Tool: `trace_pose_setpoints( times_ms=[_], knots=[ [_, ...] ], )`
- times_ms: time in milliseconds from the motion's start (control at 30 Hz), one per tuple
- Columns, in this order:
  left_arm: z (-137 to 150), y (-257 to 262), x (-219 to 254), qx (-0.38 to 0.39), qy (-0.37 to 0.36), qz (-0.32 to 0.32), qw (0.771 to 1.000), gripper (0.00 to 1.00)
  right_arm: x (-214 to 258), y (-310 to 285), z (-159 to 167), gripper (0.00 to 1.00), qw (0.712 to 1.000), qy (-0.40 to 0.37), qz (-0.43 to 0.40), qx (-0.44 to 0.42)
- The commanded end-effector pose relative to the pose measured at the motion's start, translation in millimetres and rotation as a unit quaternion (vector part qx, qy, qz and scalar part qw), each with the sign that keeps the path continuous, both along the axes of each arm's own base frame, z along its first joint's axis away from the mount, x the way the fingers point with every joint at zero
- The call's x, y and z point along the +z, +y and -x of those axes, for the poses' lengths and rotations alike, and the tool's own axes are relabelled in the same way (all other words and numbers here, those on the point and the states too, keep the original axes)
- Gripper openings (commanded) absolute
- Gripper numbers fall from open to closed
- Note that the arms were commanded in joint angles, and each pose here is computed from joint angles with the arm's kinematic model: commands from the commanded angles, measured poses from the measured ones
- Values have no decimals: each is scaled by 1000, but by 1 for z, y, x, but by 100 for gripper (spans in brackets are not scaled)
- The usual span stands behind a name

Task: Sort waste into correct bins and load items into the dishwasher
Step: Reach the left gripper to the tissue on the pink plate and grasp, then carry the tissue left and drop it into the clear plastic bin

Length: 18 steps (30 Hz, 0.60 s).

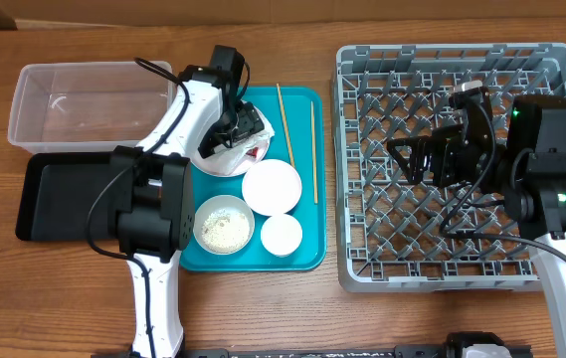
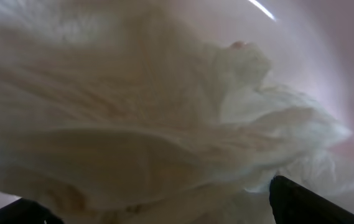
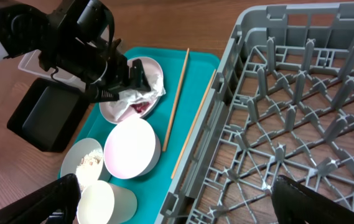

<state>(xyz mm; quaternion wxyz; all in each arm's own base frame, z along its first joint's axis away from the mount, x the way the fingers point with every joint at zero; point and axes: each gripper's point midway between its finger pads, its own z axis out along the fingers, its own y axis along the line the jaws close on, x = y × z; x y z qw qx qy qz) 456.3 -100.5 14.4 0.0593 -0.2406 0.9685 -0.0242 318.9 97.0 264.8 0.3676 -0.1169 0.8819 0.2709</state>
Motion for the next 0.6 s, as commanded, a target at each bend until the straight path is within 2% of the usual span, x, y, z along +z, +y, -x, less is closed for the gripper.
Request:
trace_pose_setpoints(
  times_ms=[0,67,100,133,167,200,333,400,467,567],
  knots=[
    [1,-8,-15,-15,18,23,999,89,7,-1,0,100,1000,-3,-1,-2],
    [2,-8,-19,-23,22,22,999,62,6,-1,1,100,1000,1,-1,-2],
    [2,-8,-20,-29,23,22,999,45,5,-1,1,100,1000,2,-1,-2],
    [2,-8,-20,-34,22,21,999,23,5,-1,1,99,1000,3,-1,-2],
    [2,-8,-20,-40,22,21,999,9,5,-1,2,99,1000,4,-1,-2],
    [2,-9,-19,-52,22,21,998,4,5,-1,2,99,1000,4,-1,-2],
    [5,-10,1,-100,36,22,994,4,4,-1,2,99,1000,4,-1,-2],
    [2,-6,23,-98,37,24,994,4,5,-1,2,99,1000,4,-1,-2],
    [-3,0,54,-91,31,30,995,4,5,-1,2,99,1000,4,-1,-2],
    [-19,20,121,-84,-14,42,995,4,5,-1,2,99,1000,4,-1,-2]
  ],
)
